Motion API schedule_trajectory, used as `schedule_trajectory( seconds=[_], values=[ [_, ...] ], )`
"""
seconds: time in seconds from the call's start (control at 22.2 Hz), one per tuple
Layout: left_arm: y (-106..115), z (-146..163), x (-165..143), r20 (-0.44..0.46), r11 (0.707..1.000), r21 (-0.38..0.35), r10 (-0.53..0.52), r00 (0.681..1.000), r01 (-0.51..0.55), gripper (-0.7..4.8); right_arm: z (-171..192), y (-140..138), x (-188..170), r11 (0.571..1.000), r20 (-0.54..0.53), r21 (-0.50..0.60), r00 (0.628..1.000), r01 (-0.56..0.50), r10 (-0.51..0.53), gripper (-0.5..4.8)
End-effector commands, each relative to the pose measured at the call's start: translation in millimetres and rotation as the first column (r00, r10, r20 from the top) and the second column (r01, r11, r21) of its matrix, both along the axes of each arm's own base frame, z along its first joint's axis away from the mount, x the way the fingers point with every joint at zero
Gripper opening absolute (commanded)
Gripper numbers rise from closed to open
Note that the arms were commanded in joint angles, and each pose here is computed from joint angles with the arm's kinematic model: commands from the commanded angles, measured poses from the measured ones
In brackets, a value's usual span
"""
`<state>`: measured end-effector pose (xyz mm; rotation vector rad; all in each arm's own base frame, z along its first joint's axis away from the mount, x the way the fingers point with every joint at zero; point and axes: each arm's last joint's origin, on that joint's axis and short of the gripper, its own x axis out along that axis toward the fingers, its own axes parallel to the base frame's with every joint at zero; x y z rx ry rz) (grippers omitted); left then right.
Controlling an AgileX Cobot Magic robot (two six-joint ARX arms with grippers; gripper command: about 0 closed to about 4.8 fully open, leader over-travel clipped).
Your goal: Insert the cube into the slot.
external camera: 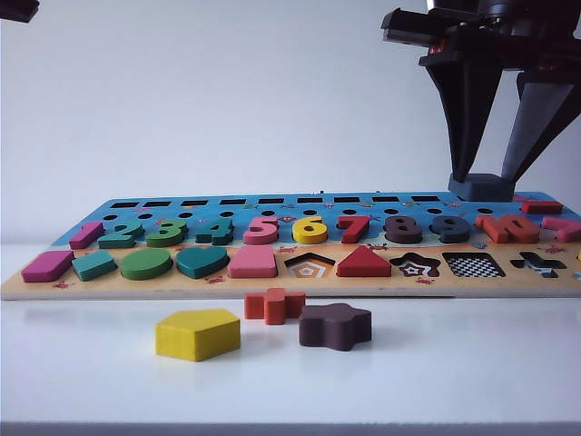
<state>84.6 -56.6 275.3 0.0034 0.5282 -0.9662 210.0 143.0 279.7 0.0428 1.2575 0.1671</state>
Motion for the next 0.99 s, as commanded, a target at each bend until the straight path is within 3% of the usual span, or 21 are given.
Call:
schedule_trajectory(
  seconds=[0.05,0.41,0.99],
  values=[
    [-0.4,2.5,0.4,0.015,1.0,-0.008,-0.006,1.0,0.006,0.07,2.3,-1.3,2.8,1.0,0.023,0.011,1.0,0.002,-0.002,0.89],
    [-0.4,2.5,0.4,0.015,1.0,-0.008,-0.005,1.0,0.005,0.07,-22.8,-1.0,1.1,1.0,-0.042,0.019,0.999,-0.006,0.007,0.84],
    [-0.4,2.5,0.4,0.015,1.0,-0.008,-0.006,1.0,0.006,0.07,-28.3,2.5,6.1,0.998,0.004,0.055,1.0,0.003,-0.003,0.75]
  ],
)
